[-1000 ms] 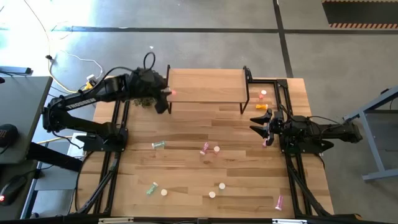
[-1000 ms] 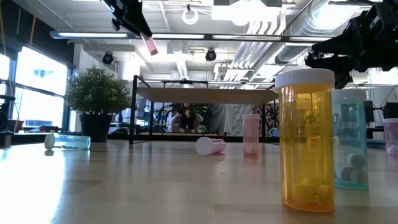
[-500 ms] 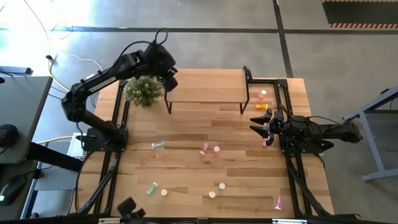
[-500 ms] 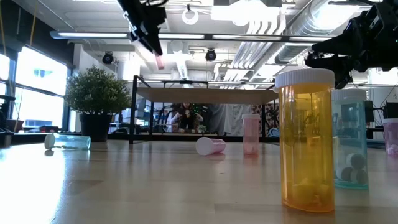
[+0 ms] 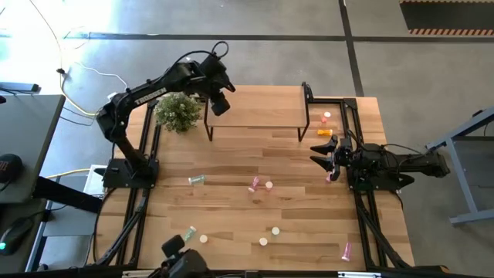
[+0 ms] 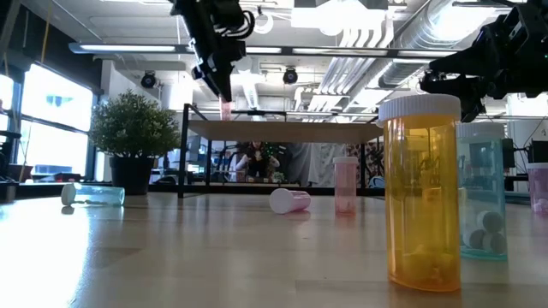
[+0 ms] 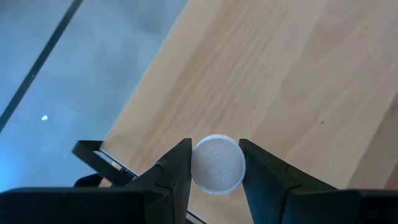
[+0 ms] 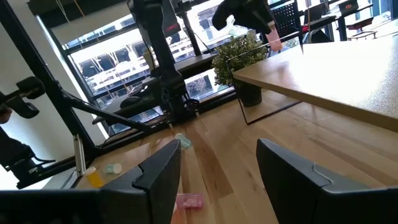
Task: Pick and place medicine bottles onto shelf by color
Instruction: Put the middle left pink pill bottle on the shelf
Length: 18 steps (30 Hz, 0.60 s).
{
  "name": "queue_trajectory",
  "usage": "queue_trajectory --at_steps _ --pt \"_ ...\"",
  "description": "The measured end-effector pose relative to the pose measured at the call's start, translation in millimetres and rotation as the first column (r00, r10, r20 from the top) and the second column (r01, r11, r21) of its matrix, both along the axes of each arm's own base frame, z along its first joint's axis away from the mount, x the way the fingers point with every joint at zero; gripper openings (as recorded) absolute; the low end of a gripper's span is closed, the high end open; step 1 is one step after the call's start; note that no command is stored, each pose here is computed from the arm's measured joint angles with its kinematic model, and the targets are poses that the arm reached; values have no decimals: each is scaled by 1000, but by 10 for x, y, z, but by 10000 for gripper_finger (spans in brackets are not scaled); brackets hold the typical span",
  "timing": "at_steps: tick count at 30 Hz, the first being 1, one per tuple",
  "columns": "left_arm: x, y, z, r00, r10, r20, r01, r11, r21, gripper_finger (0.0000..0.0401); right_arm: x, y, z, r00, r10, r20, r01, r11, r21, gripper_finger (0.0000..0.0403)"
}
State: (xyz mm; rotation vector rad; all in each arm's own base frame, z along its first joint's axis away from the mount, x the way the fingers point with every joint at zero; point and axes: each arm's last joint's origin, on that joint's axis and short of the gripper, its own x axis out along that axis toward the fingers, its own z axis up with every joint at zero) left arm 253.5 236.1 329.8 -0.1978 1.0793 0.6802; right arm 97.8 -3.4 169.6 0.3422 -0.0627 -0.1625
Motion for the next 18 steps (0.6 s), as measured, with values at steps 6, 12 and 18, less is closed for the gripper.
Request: queue_trajectory --at_steps 6,12,18 --pt "40 42 -86 1000 10 -26 -10 1000 -10 111 0 0 -1 1000 0 -1 0 1000 -1 201" --pt "27 57 -86 999 28 -46 -28 1000 13 111 0 0 0 1000 0 0 0 1000 -2 201" --pt "5 83 -88 999 29 -32 -29 1000 -2 111 0 0 0 1000 0 0 0 1000 -1 201"
